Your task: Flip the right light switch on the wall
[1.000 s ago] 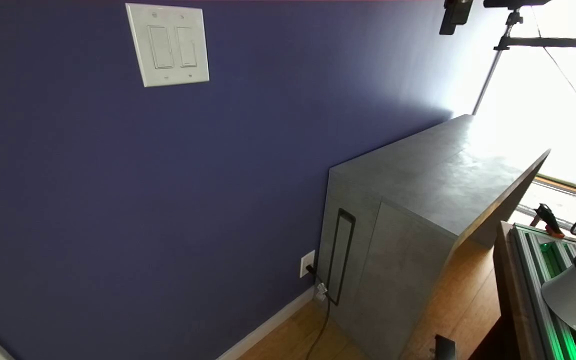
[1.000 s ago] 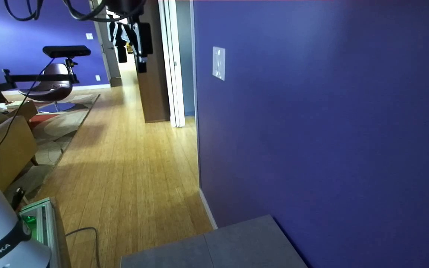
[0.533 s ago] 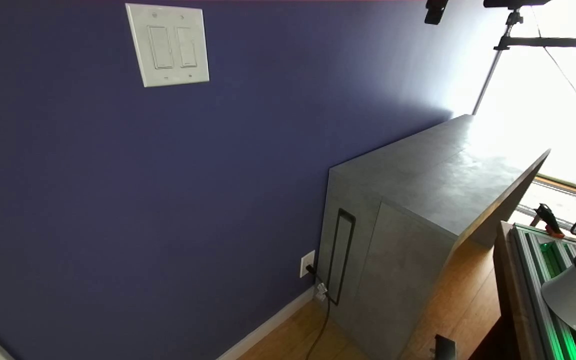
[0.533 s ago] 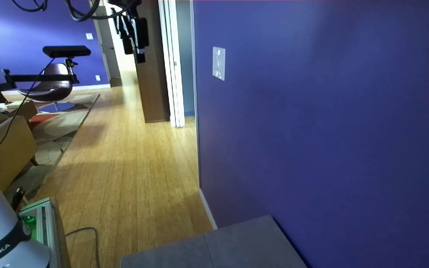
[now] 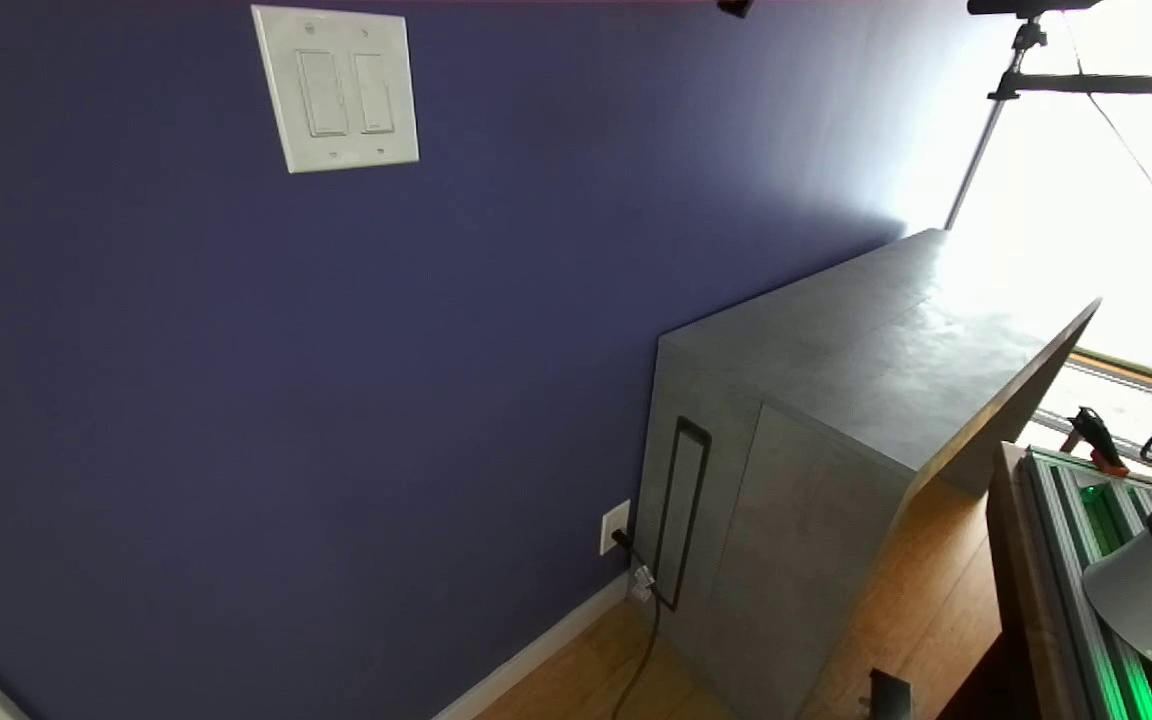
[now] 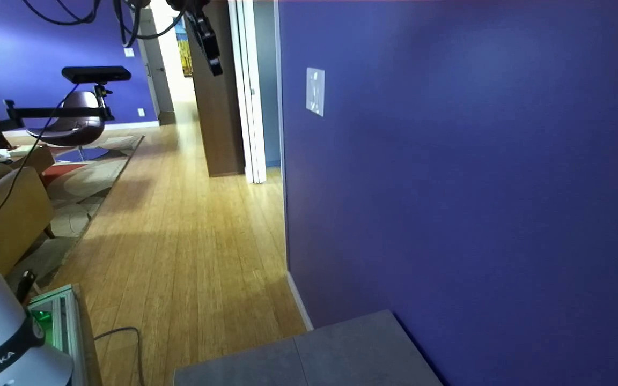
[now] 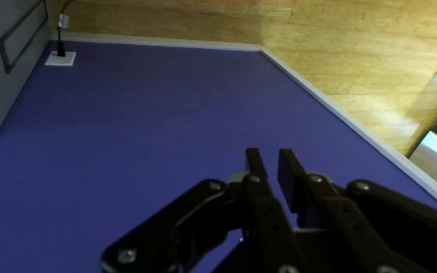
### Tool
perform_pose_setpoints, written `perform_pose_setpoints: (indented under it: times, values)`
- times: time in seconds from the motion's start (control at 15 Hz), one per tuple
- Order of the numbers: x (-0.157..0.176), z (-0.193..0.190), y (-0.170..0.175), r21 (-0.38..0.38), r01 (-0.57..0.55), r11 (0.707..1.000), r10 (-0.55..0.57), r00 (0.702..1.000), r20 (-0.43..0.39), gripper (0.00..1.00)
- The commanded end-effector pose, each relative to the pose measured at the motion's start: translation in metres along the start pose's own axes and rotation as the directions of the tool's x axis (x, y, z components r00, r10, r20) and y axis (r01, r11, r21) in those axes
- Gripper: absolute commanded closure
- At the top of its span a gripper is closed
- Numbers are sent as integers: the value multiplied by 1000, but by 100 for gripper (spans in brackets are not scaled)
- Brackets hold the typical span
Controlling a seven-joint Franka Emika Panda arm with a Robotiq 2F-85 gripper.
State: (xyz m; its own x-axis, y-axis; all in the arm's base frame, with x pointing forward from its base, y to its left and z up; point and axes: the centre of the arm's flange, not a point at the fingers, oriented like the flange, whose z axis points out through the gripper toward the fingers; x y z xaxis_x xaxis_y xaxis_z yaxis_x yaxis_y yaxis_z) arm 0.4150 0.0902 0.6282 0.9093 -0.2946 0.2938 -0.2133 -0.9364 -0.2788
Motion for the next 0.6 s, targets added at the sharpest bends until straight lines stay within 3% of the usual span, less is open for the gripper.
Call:
perform_pose_setpoints:
  times: [0.0, 0.27, 0.53]
  values:
    - [20, 25, -47, -53, -58, 997, 52, 993, -104, 100]
    - [34, 62, -79, -96, -53, 994, 34, 981, -192, 100]
    - [58, 90, -89, -143, -56, 988, 19, 968, -249, 100]
